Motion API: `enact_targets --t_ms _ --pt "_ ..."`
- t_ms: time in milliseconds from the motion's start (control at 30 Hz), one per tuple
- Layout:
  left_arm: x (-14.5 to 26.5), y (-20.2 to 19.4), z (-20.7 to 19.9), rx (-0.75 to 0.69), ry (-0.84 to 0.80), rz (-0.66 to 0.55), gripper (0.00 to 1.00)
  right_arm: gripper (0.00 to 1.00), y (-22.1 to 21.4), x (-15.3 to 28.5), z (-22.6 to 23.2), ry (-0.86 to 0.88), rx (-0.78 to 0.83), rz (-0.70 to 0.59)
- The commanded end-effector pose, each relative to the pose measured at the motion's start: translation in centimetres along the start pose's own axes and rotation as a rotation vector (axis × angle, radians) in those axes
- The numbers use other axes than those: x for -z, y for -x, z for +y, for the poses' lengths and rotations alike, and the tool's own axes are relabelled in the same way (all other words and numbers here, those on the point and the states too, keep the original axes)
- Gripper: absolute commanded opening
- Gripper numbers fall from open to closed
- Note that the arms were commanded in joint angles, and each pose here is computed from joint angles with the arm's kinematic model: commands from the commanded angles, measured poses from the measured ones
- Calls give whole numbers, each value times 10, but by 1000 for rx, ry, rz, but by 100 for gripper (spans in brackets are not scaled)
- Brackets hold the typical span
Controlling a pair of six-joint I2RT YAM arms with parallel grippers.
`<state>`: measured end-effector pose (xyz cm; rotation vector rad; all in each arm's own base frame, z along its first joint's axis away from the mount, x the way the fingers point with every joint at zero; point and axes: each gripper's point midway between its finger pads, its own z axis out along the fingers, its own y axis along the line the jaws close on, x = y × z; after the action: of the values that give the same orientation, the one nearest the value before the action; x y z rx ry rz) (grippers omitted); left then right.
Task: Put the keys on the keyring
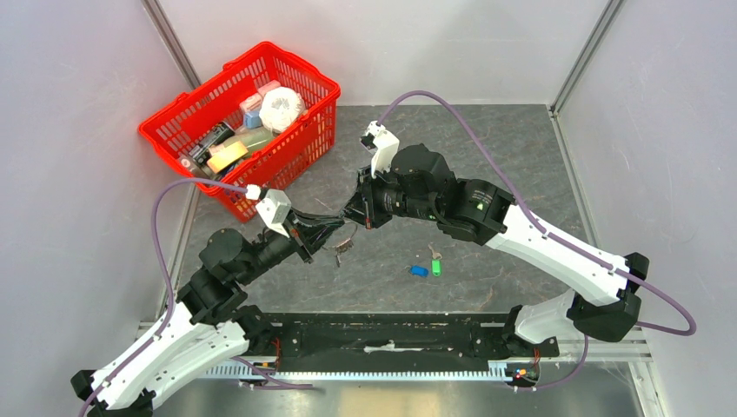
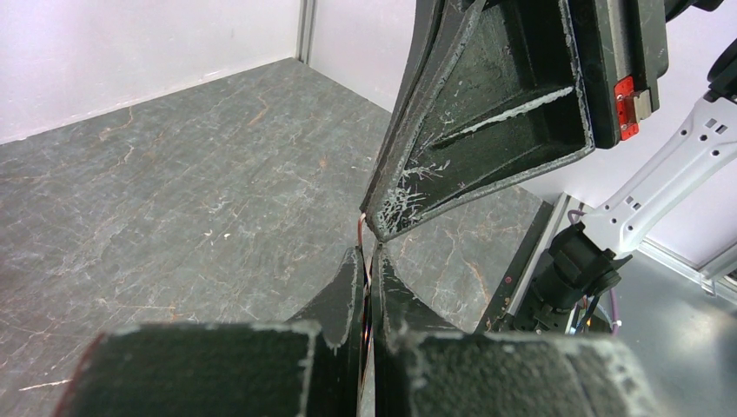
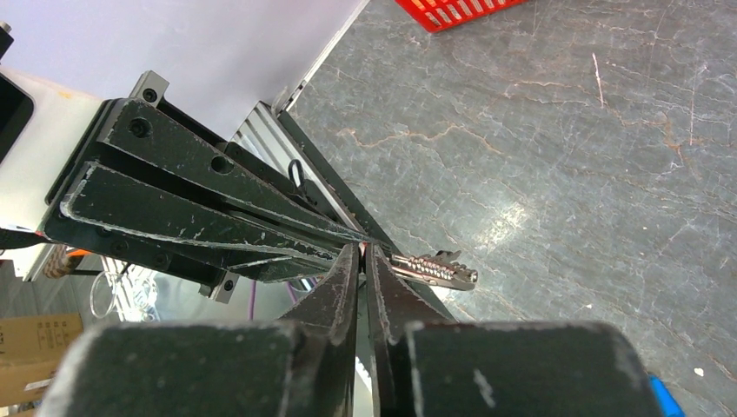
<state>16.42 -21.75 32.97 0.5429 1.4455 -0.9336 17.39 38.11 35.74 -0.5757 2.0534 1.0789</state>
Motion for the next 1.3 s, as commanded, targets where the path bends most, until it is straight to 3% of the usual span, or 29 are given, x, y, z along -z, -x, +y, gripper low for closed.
enact_targets --t_ms 0,267,633,833,1267 --pt "1 13 1 -26 13 -25 2 12 30 18 34 113 -2 -96" --pt "2 14 0 -26 11 -27 2 27 32 24 34 116 -8 -112" --pt "5 16 1 -25 18 -37 2 37 24 53 -3 -26 -14 -184" --pt "6 18 2 -25 26 -42 2 41 -17 61 -62 -217 -45 -152" --pt "10 19 5 -20 45 -49 2 41 -149 31 -193 -598 -119 101"
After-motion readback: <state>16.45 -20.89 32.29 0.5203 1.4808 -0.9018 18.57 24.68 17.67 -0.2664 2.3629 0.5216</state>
